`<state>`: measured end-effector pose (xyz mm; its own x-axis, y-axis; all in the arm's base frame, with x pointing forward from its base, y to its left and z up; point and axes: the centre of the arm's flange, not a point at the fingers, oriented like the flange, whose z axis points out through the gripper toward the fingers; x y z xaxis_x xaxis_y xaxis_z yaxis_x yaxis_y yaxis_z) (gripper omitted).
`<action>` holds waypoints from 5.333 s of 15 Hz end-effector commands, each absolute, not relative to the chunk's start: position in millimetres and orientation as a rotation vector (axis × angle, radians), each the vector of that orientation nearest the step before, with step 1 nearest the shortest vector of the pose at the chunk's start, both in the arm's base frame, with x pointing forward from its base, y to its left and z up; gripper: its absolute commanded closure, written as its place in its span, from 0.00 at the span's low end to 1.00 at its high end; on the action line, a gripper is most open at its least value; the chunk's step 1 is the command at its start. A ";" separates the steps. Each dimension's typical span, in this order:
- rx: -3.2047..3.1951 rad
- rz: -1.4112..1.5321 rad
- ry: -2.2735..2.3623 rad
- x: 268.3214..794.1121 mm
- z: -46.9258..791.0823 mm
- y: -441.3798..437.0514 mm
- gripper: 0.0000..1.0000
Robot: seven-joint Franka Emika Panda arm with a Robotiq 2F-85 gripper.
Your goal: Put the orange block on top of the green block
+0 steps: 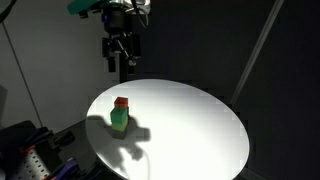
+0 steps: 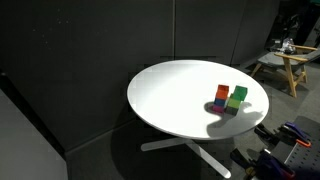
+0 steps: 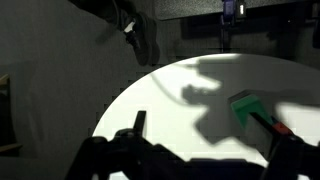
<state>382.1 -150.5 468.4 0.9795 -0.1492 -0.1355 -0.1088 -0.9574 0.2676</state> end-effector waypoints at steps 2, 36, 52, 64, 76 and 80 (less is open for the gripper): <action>2.865 -0.225 -0.190 382.1 468.4 -150.5 0.00; 2.868 -0.220 -0.190 383.8 468.4 -148.9 0.00; 3.049 0.173 0.029 415.6 487.9 -94.6 0.00; 3.090 0.133 0.112 421.1 479.2 -82.6 0.00; 3.101 0.253 0.242 415.3 471.5 -78.2 0.00; 3.126 0.337 0.359 411.0 460.6 -79.0 0.00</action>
<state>421.9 -75.6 465.8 0.9723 0.1687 0.1619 0.1648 -0.9856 0.0373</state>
